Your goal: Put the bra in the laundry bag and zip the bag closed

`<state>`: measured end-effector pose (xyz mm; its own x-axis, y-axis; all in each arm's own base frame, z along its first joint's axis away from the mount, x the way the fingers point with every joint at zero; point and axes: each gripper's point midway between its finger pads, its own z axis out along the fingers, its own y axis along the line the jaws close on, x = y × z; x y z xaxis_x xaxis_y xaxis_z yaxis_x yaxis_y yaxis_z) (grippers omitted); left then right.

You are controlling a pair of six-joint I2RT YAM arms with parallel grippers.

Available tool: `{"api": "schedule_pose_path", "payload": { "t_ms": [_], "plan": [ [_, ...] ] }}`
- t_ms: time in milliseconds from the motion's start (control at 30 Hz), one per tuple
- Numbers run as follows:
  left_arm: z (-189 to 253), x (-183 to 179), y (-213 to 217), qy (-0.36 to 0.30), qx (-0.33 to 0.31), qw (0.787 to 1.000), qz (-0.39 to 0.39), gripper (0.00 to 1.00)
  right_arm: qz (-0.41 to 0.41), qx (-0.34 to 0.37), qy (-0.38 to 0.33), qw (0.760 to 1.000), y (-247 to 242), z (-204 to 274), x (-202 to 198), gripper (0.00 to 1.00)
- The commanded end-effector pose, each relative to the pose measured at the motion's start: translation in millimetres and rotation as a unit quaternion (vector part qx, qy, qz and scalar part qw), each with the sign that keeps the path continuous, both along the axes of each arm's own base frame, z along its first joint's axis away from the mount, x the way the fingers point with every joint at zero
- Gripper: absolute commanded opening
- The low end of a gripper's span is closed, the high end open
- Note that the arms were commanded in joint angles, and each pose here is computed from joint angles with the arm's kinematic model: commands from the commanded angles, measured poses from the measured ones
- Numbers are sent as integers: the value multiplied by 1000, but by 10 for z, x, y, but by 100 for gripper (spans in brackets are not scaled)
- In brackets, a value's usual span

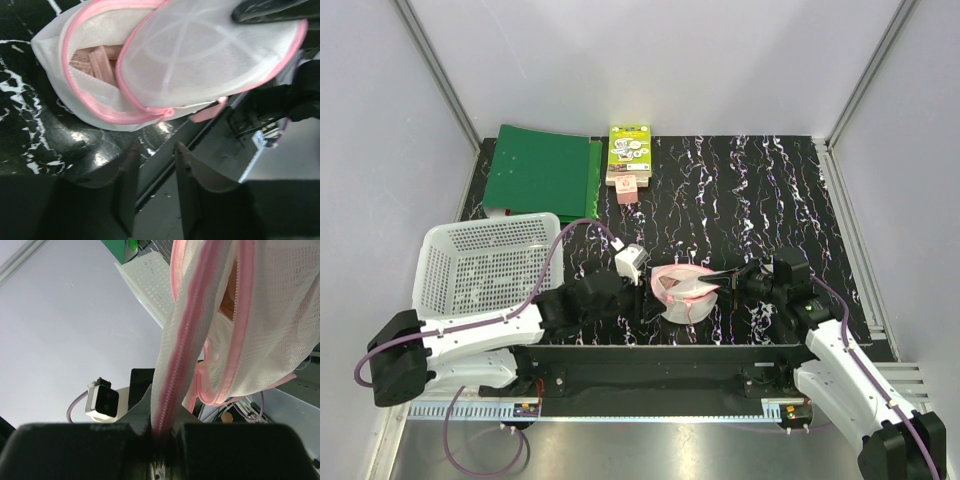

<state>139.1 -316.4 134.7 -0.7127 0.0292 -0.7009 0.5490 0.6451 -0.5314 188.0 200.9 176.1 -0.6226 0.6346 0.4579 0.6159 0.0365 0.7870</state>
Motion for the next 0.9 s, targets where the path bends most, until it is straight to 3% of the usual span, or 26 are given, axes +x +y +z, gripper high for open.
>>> {"api": "schedule_pose_path", "payload": {
  "t_ms": [0, 333, 867],
  "plan": [
    [309, 1, -155, -8, -66, 998, -9, 41, -21, 6, -3, 1000, -23, 85, 77, 0],
    [171, 147, -245, 11, -39, 999, 5, 50, -31, 9, -4, 999, -29, 149, 127, 0],
    [248, 298, -382, 1, -48, 999, -3, 36, -34, 15, -6, 999, -31, 179, 121, 0]
  ]
}}
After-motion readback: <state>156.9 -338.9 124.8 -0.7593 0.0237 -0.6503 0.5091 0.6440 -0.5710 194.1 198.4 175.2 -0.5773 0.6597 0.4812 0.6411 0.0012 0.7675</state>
